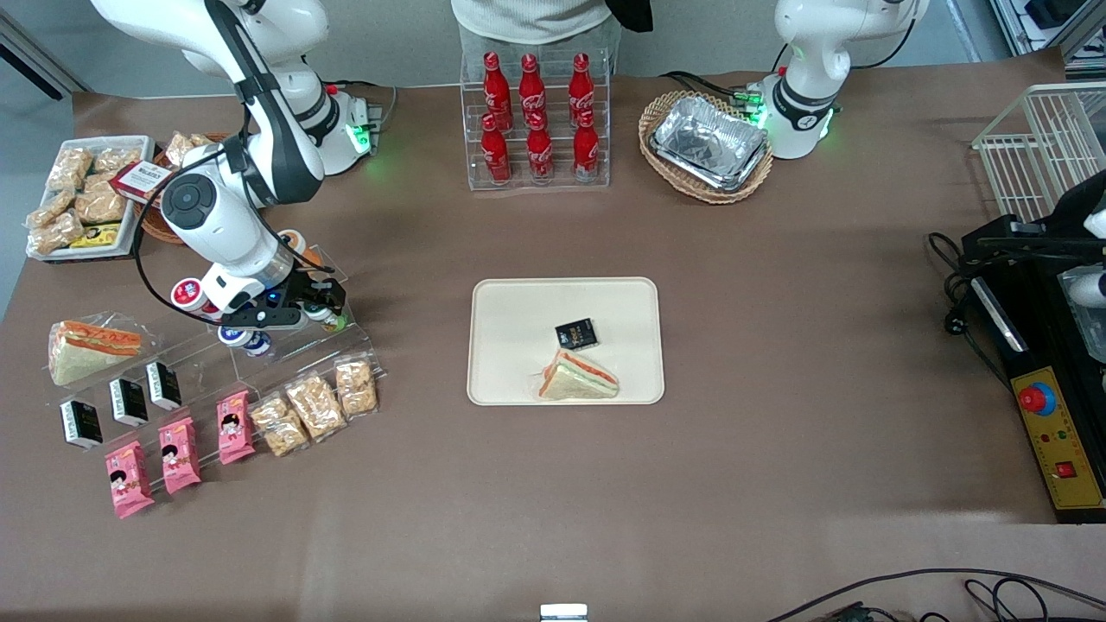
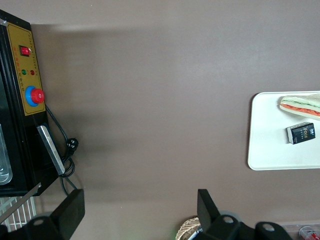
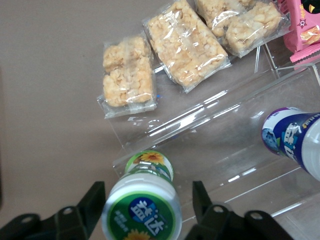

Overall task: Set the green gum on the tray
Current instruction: 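Close the right gripper around the green-labelled bottle's cap, then lift the green-labelled bottle up out of the rack, then carry the green-labelled bottle over the cream tray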

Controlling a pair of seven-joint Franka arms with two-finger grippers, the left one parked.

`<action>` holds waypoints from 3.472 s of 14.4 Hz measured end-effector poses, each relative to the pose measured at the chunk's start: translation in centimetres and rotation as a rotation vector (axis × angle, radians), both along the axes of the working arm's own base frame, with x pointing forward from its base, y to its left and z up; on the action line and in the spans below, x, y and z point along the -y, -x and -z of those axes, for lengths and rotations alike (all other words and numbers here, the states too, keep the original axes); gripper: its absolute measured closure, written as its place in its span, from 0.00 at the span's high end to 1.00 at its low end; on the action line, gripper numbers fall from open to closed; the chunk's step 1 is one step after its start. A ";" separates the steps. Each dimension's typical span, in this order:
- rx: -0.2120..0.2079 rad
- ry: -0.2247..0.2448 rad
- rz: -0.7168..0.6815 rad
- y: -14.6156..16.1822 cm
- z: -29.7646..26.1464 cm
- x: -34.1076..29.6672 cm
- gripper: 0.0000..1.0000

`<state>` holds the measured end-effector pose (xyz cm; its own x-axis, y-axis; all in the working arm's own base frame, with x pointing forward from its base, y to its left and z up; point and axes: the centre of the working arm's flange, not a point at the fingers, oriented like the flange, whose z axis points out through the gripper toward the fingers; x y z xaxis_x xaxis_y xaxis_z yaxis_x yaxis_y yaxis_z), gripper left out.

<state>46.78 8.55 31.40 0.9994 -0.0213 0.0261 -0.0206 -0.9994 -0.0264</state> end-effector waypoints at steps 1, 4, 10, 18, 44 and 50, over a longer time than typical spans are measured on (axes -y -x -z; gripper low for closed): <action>-0.001 0.001 0.000 0.0 0.1 0.0 0.72; -0.001 0.001 -0.001 0.0 0.3 0.0 0.59; 0.001 0.001 -0.001 -0.1 0.2 0.0 0.59; 0.008 -0.013 -0.056 -0.3 -4.7 1.2 0.59; -0.120 -0.043 0.203 1.1 -19.5 -26.7 0.59; -0.047 0.021 0.253 2.4 -7.7 -35.4 0.59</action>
